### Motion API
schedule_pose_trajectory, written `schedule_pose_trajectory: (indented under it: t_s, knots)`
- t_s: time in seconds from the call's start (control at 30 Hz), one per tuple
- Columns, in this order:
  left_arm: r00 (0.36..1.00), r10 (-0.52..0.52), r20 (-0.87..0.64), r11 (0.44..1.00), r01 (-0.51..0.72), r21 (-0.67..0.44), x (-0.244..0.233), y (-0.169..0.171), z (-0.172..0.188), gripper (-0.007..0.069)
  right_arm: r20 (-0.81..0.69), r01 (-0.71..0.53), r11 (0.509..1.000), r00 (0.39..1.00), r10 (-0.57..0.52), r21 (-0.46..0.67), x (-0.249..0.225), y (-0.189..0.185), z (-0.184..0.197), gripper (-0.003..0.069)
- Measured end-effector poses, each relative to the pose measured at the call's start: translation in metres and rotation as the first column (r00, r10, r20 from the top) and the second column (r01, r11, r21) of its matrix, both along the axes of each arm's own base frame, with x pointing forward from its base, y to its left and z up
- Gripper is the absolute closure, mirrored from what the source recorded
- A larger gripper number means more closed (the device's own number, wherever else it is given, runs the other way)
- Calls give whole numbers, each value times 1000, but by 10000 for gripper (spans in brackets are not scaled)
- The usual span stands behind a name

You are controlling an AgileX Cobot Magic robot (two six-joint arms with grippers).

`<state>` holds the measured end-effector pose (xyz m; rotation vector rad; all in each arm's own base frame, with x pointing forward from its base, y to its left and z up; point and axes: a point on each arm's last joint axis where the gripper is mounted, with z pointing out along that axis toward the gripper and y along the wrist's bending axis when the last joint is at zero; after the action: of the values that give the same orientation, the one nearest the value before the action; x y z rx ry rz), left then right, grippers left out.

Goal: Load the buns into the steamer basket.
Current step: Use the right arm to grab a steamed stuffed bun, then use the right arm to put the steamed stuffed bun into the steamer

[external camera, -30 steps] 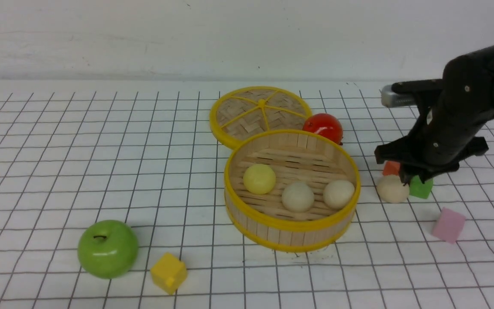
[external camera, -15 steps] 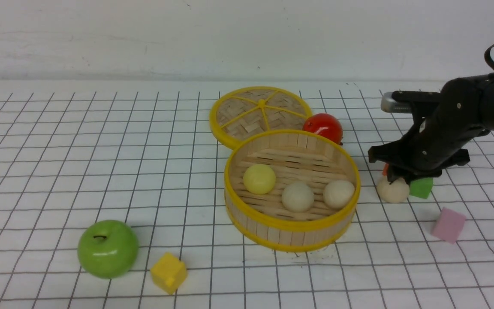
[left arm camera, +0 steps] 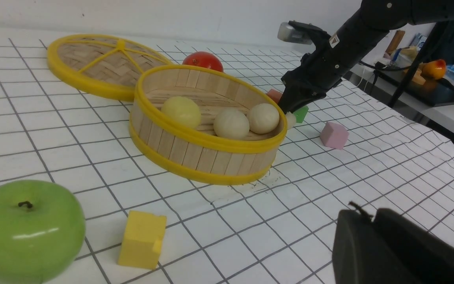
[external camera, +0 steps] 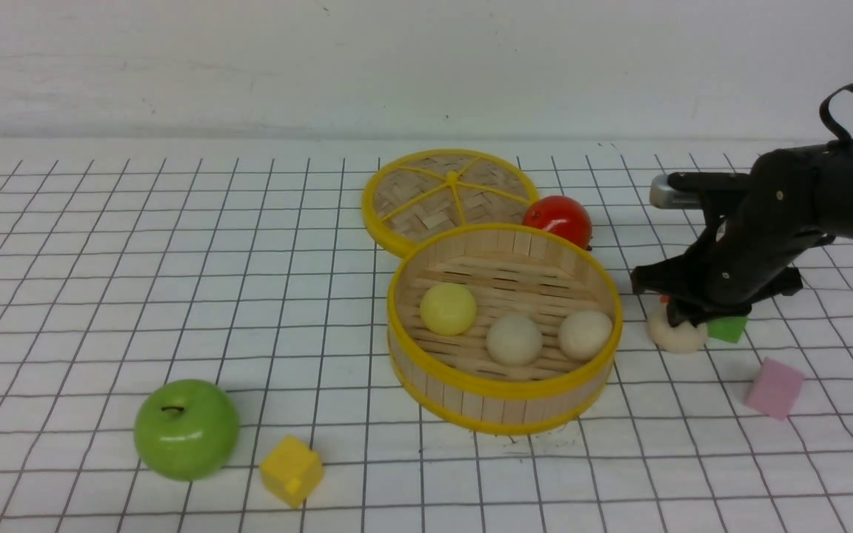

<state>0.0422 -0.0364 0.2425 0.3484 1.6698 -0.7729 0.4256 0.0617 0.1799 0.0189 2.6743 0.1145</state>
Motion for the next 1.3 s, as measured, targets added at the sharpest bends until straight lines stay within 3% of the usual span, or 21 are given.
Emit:
schedule_pose_trajectory:
  t_s: [0.23,0.4,0.47,0.77,1.07,1.3]
  knots:
    - [1000,0,0,1000,0,0,0,0,0,569,3,-1,1000,1000,1,0,1,0,-2,506]
    - [1000,0,-1,1000,0,1,0,0,0,569,10,-19,1000,1000,19,-9,1,0,-1,647]
    - [1000,0,-1,1000,0,1,0,0,0,569,10,-23,1000,1000,23,-11,1,0,0,659]
    - [1000,0,-1,1000,0,1,0,0,0,562,56,-50,999,997,51,-20,-8,-1,35,659]
    - [1000,0,-1,1000,0,1,0,0,0,560,30,-95,995,995,96,-32,-17,3,45,659]
    - [1000,0,-1,1000,0,1,0,0,0,554,277,-275,960,928,250,55,-37,65,109,656]
